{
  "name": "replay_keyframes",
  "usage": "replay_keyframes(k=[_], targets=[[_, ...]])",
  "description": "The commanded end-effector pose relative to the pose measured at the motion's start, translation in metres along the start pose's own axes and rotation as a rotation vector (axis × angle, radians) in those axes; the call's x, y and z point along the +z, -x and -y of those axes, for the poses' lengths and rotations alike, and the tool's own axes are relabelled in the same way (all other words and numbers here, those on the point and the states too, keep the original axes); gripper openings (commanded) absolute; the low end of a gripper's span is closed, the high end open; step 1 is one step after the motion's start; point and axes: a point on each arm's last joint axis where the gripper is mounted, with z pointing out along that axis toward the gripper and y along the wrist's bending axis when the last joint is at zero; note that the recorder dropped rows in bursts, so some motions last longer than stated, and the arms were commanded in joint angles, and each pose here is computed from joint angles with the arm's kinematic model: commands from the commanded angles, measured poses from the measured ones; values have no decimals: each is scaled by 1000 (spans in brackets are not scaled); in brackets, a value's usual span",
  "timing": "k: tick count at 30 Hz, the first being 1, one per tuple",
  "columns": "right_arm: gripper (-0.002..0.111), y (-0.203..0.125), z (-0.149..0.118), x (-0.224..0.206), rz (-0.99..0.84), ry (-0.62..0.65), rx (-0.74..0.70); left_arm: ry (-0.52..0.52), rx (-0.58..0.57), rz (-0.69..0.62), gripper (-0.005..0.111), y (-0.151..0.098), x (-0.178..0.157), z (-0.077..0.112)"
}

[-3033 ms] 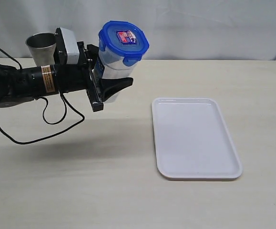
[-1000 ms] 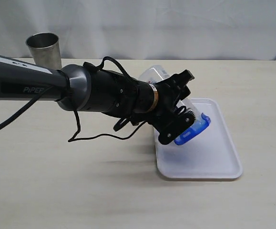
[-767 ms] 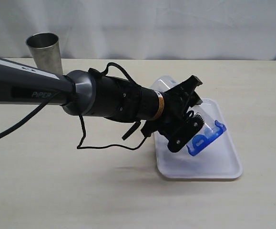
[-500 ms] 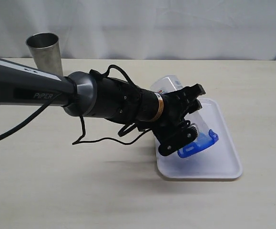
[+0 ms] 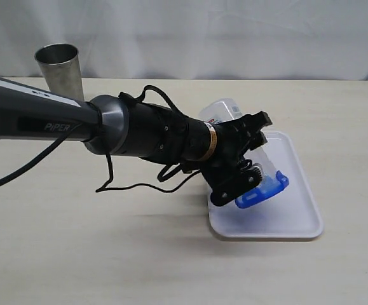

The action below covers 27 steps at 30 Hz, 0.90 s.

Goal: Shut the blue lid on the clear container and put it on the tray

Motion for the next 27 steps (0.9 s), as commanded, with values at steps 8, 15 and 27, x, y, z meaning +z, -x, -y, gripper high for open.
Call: replay_keyframes(k=[8, 15, 27], targets=[[5, 2, -1, -1, 6, 0, 0, 402, -1130, 288, 0, 0, -11, -44], [5, 2, -1, -1, 6, 0, 0, 492, -1598, 720, 0, -3, -10, -43], [5, 2, -1, -1, 6, 0, 0, 408, -1799, 929, 0, 16, 30, 9]])
